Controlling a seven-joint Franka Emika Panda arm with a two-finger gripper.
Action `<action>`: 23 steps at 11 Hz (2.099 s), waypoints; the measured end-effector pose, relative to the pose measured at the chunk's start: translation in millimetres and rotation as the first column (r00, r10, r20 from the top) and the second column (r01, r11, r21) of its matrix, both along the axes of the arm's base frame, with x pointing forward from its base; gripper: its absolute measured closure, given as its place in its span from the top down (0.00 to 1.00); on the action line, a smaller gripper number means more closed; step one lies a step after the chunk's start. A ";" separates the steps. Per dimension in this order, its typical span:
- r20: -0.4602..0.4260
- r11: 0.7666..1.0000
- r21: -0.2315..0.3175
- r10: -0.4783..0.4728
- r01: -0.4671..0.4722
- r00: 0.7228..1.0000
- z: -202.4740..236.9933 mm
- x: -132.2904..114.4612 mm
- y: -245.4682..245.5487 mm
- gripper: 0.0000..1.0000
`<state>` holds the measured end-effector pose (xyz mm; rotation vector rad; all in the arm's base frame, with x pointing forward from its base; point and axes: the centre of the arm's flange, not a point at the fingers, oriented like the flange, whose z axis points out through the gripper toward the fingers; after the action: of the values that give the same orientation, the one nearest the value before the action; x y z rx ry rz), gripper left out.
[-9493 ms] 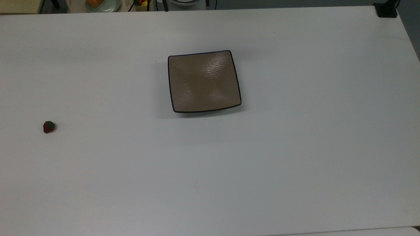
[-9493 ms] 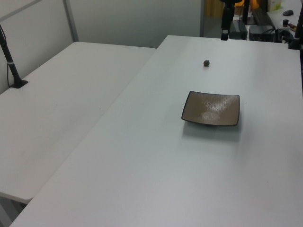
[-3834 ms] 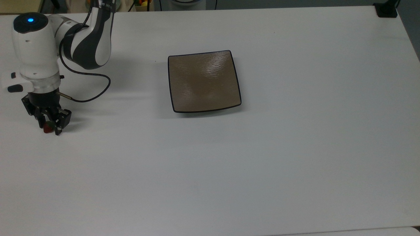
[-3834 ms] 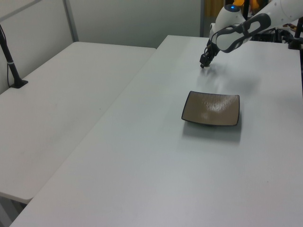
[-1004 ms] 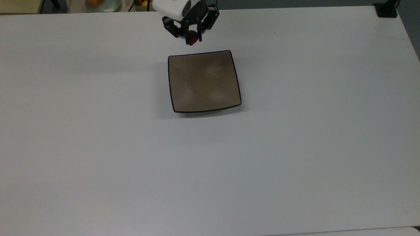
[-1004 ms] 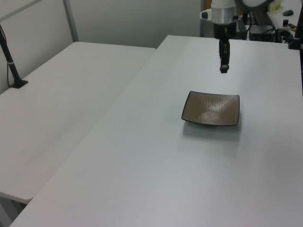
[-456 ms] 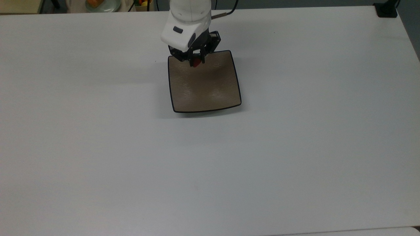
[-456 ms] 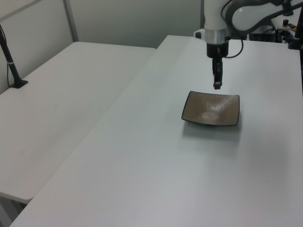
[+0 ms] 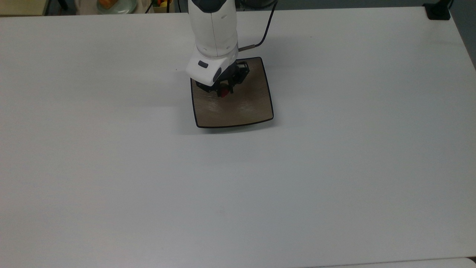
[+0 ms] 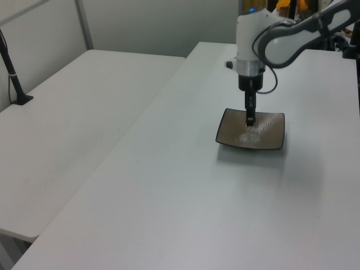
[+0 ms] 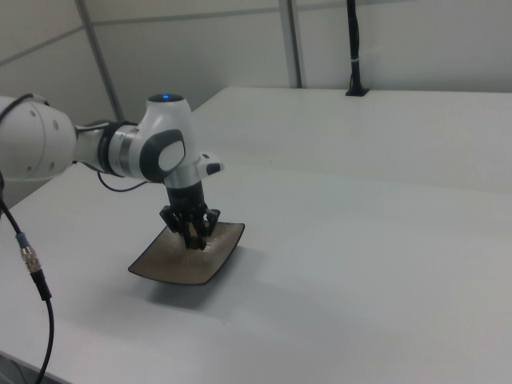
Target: Strawberries on a ceramic plate
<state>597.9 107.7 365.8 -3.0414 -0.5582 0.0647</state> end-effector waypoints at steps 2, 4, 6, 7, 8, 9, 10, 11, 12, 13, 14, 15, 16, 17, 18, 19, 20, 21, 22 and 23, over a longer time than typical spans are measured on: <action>0.000 1.000 0.000 -0.001 0.001 1.000 -16.0 0.5 0.4 0.33; -0.006 1.000 -0.001 -0.001 0.001 1.000 -19.5 0.4 0.6 0.47; -0.006 1.000 -0.001 0.004 -0.004 1.000 -19.4 -0.2 3.4 0.78; -0.005 1.000 0.000 0.009 -0.009 1.000 -18.7 -0.7 6.3 0.94; 0.001 1.000 0.001 0.014 -0.014 1.000 -12.6 -1.4 9.7 1.00; 0.000 1.000 0.001 0.013 -0.013 1.000 -1.1 -3.8 9.9 1.00; 0.008 1.000 0.001 -0.012 0.012 1.000 22.2 -7.5 9.1 1.00; 0.028 0.999 0.004 -0.042 0.042 0.999 57.8 -12.7 7.9 1.00; 0.052 0.997 0.010 -0.075 0.075 0.996 99.8 -20.5 4.8 1.00; 0.071 0.994 0.015 -0.108 0.107 0.992 139.2 -29.1 0.9 1.00; 0.093 0.989 0.024 -0.151 0.149 0.984 179.2 -37.7 -3.4 1.00; 0.100 0.980 0.030 -0.200 0.198 0.975 200.5 -43.4 -8.6 1.00; 0.104 0.971 0.035 -0.238 0.236 0.966 213.7 -48.2 -14.2 1.00; 0.105 0.961 0.038 -0.276 0.273 0.955 223.7 -51.2 -20.4 1.00; 0.092 0.951 0.035 -0.308 0.306 0.947 235.2 -55.7 -30.4 1.00; 0.072 0.945 0.028 -0.327 0.325 0.942 245.5 -61.0 -39.9 1.00; 0.069 0.943 0.028 -0.333 0.331 0.941 251.5 -63.4 -44.0 1.00; 0.071 0.943 0.028 -0.333 0.332 0.940 252.3 -63.2 -44.2 1.00; 0.070 0.943 0.028 -0.333 0.332 0.940 252.2 -63.2 -44.2 1.00; 0.070 0.943 0.028 -0.333 0.332 0.940 252.2 -63.1 -44.2 1.00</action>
<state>534.8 63.5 618.0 -3.0833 -0.0397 -0.0660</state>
